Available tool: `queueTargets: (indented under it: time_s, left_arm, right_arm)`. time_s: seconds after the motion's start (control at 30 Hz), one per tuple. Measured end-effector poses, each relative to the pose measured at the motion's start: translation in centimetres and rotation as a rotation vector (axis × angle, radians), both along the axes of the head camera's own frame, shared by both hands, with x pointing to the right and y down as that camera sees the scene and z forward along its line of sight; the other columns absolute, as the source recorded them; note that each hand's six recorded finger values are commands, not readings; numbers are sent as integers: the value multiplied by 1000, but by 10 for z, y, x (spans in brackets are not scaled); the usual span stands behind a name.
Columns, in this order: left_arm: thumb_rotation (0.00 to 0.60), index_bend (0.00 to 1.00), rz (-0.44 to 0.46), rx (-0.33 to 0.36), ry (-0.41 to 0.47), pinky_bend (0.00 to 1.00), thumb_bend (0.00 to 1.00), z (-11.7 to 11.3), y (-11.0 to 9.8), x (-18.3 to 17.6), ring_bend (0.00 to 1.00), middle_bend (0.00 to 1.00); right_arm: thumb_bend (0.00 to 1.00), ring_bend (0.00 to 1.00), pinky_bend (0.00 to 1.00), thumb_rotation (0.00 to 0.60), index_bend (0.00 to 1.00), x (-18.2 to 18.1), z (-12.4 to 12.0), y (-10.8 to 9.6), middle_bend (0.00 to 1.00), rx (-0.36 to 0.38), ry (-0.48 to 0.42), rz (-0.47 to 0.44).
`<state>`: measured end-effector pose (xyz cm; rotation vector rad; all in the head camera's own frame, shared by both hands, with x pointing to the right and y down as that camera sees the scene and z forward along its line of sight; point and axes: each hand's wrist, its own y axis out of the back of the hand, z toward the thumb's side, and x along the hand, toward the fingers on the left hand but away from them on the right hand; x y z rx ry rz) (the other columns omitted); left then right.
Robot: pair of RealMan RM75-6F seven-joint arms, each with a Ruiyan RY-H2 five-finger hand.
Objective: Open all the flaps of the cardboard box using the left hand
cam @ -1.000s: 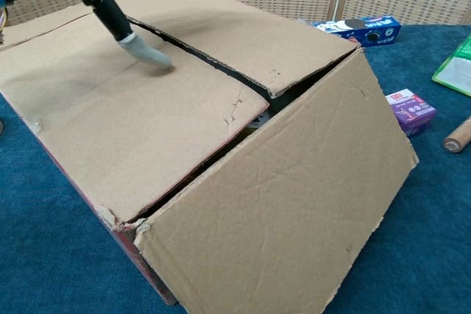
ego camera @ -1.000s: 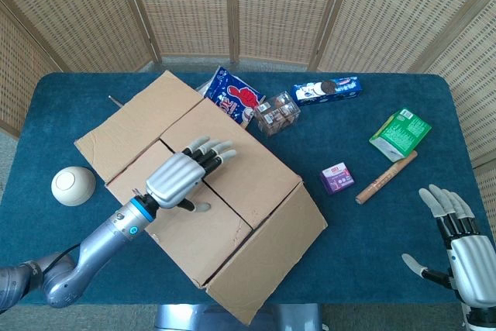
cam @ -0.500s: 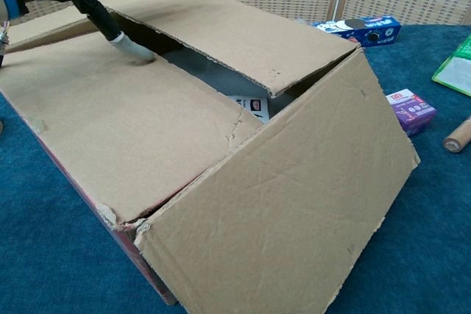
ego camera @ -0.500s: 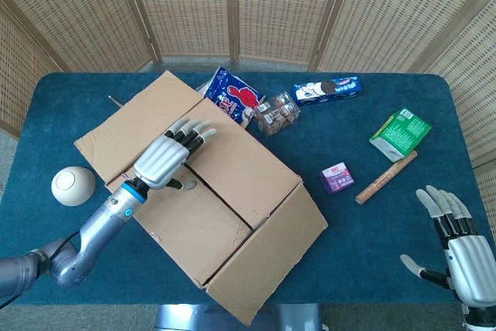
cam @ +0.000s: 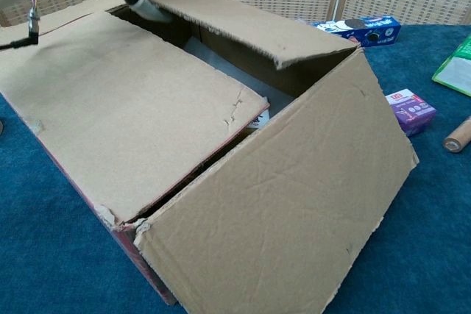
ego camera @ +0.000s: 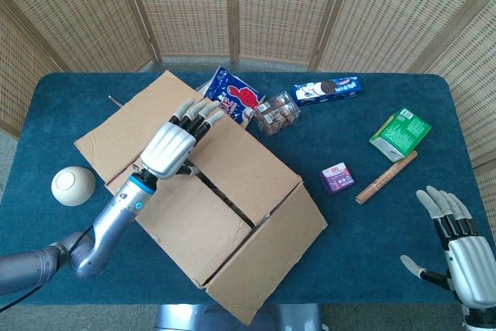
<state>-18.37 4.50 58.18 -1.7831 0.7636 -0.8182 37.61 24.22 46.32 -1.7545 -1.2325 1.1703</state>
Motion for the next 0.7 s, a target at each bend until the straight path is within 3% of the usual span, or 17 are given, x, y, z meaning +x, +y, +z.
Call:
queueTargets:
  time_s: [0.37,0.53,0.7]
  left_arm:
    - [600,0,-35,61,16,61,0,-23,-34,11,0,0]
    - [600,0,-53,118,18,63,0,-39,-71,30,0,0]
    - [600,0,-78,143,9,66,0,-40,-100,54,0,0]
  right_arm:
    - [136,0,38,600,0,2,2,-1,0,-8,3,8]
    - [137,0,38,600,0,4,9,-4,0,-30,12,23]
    - [137,0,38,600,0,6,16,-8,0,-53,11,31]
